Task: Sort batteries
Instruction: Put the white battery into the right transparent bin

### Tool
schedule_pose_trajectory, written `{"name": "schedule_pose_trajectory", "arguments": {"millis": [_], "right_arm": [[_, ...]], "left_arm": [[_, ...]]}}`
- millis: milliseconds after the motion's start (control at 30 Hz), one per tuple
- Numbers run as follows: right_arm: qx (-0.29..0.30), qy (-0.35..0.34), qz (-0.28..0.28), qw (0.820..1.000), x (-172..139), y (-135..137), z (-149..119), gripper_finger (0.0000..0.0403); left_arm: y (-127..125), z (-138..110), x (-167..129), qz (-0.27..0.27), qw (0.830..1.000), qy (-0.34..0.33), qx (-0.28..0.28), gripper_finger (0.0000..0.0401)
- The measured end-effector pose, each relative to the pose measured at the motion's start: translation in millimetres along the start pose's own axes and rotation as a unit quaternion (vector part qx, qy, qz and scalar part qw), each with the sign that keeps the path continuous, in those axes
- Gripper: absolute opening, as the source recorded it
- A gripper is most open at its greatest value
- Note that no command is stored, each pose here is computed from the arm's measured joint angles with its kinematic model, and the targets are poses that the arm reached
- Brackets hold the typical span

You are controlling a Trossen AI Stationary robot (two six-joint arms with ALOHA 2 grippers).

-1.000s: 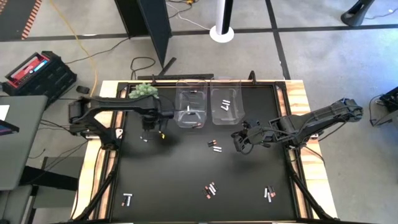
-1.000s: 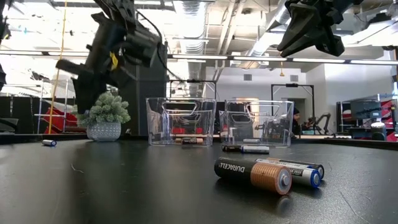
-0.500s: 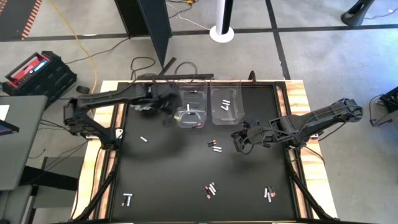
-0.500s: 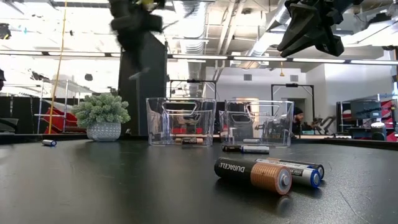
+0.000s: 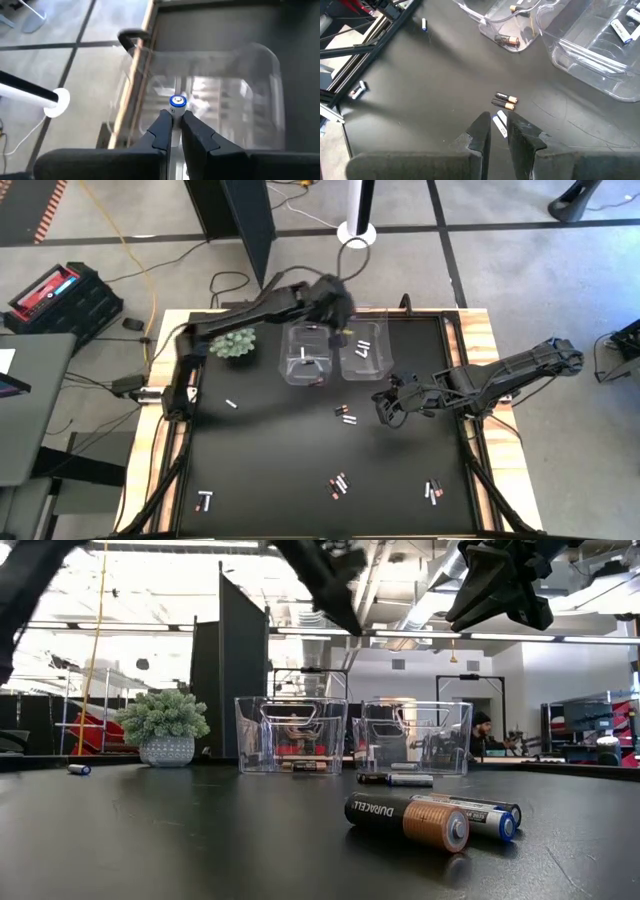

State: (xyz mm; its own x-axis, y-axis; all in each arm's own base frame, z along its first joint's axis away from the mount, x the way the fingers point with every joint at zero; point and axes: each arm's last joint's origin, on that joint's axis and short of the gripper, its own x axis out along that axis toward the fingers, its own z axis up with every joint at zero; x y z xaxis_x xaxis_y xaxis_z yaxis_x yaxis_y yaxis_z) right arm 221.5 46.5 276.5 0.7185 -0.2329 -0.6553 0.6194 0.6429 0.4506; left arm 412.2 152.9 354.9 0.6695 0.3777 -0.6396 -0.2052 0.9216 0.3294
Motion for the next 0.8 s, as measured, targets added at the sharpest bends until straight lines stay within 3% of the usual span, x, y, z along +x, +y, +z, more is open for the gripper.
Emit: {"name": "schedule_pose_trajectory", "arguments": {"millis": [233,400,800], "right_arm": [[0.000,0.000,0.000,1.000,0.1,0.1,0.0,0.0082],[0.003,0.004,0.005,1.000,-1.4,1.8,-2.9,0.0082],[-0.002,0.011,0.014,1.000,-4.2,5.2,-8.6,0.0082]], "left_arm": [[9.0,7.5,82.5,-0.039,0.999,-0.010,-0.022,0.0022],[-4.4,-15.5,136.3,-0.065,0.997,0.011,-0.032,0.0022],[-22.8,-56.3,187.9,-0.100,0.989,0.093,-0.050,0.0022]]}}
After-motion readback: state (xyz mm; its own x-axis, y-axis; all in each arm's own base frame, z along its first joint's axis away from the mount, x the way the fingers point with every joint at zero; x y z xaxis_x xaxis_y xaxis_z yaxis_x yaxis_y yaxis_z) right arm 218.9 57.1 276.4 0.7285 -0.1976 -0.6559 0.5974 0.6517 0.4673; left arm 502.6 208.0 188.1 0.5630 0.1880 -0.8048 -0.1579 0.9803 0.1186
